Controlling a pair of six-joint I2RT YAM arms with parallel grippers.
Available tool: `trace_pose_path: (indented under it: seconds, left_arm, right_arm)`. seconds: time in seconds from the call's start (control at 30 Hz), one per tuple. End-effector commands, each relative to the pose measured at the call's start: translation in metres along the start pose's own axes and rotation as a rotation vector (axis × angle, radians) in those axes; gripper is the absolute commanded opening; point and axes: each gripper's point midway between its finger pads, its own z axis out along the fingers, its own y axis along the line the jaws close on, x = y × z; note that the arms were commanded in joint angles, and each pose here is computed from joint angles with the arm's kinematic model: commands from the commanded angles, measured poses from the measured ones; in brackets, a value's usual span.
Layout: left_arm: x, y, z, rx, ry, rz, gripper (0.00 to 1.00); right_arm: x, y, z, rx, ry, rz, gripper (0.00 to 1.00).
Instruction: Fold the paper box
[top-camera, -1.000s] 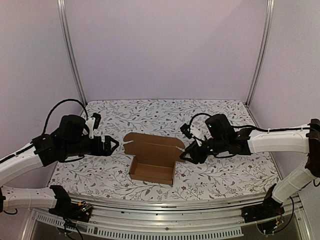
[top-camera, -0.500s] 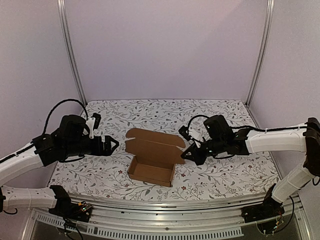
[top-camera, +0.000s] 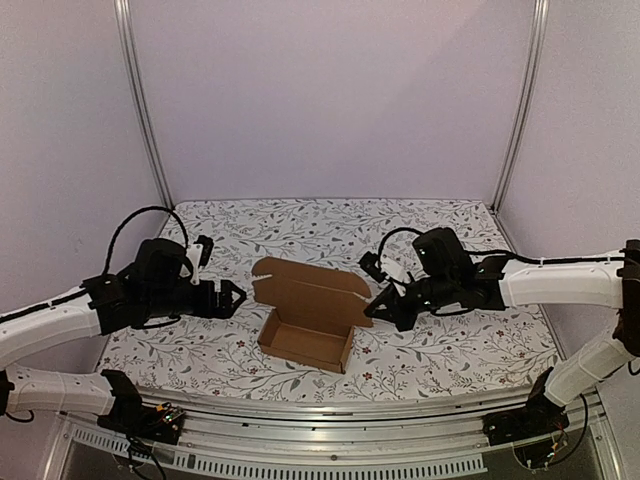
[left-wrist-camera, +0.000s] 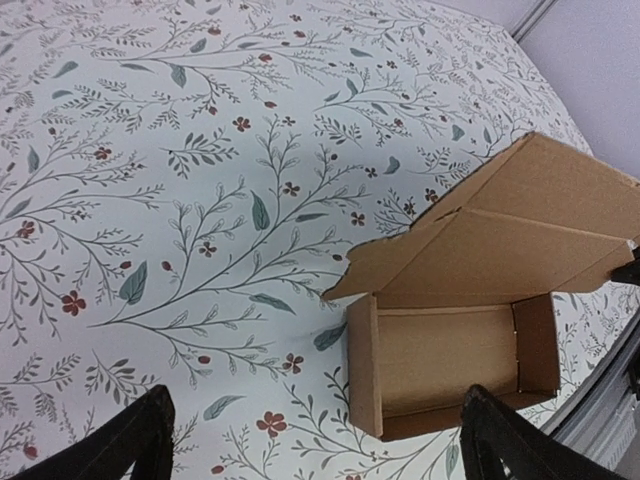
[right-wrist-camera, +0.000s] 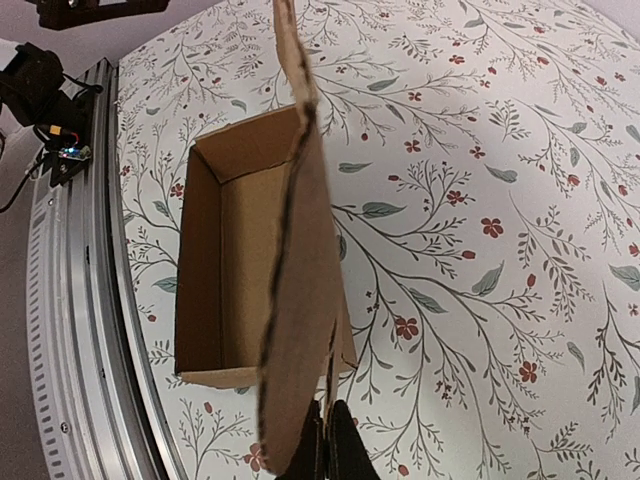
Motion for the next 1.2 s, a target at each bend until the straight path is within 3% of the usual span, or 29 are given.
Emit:
trace_pose_path:
  seconds: [0.0,0.37,0.77,1.17]
  left_arm:
    - [-0.003,-0.008,0.012,0.065,-0.065,0.044,0.97]
    - [-0.014,-0.026,0.019,0.164,-0.156,0.114,0.94]
    - [-0.005,-0.060,0.009,0.365,-0.120,0.177,0.73]
    - [-0.001,-0.073,0.003,0.452,-0.111,0.193,0.38]
  right_arm:
    - [-0.001,0.012,-0.015,-0.049,-0.011,-0.048,0.00]
    - [0.011,0.034,-0.038,-0.127,0.008,-0.060,0.00]
    - [0.004,0.044,-0.054,-0.148,-0.036,-0.058,0.00]
    - [-0.003,0.046,-0.056,-0.159,-0.047,-0.055,0.00]
